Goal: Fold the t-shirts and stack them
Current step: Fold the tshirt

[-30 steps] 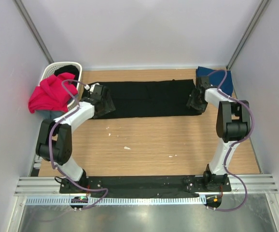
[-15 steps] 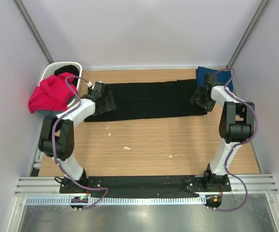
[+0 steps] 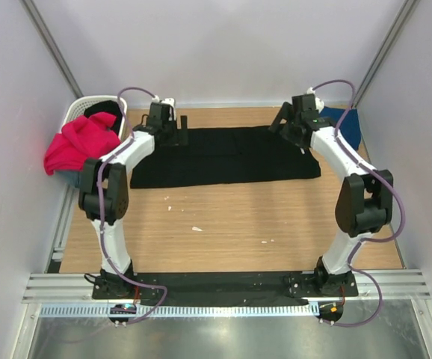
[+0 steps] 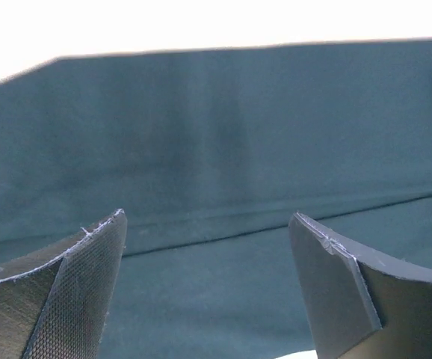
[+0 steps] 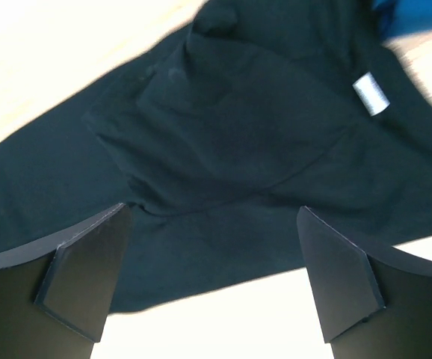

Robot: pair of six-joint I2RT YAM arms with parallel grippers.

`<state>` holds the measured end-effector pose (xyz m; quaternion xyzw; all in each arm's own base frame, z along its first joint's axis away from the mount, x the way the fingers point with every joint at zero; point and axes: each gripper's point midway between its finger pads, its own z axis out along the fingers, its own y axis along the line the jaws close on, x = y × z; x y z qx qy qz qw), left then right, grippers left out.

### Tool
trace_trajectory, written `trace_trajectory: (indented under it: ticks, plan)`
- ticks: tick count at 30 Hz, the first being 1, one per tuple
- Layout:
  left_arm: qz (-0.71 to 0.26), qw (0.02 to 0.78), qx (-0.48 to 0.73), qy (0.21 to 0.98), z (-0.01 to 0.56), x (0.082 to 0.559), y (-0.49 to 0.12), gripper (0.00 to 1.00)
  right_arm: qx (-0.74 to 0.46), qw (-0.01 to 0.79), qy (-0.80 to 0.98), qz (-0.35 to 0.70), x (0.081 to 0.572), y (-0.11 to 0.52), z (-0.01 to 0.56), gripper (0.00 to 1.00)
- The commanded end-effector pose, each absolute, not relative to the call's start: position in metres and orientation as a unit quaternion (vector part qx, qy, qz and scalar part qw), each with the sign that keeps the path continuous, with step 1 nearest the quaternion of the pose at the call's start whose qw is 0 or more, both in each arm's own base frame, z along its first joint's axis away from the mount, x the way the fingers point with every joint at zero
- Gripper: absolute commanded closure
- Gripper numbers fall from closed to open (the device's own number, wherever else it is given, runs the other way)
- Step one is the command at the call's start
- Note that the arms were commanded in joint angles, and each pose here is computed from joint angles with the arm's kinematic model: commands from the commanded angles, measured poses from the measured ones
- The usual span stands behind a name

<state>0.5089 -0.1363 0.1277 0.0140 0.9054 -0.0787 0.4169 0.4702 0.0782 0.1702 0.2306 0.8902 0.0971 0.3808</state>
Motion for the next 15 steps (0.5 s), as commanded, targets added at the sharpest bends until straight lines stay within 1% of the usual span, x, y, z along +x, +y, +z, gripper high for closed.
trace_trajectory:
  ticks: [1,3,8,12,15]
  plan:
    - [-0.1,0.379,0.038,0.919,0.094,0.508,-0.145,0.11,0.295,0.39,0.869,0.075,0.487,0.08,0.14,0.0]
    - [-0.105,0.371,0.038,0.922,0.084,0.507,-0.147,0.11,0.305,0.374,0.874,0.064,0.491,0.082,0.116,0.0]
    - [-0.092,0.32,0.018,0.943,0.049,0.487,-0.14,0.12,0.315,0.342,0.884,0.05,0.505,0.087,0.079,0.0]
    - [-0.05,0.282,-0.009,0.958,0.033,0.471,-0.124,0.12,0.314,0.309,0.897,0.027,0.507,0.085,0.048,0.0]
    - [-0.041,0.246,-0.033,0.968,0.017,0.455,-0.119,0.13,0.312,0.289,0.904,0.031,0.508,0.091,0.029,0.0]
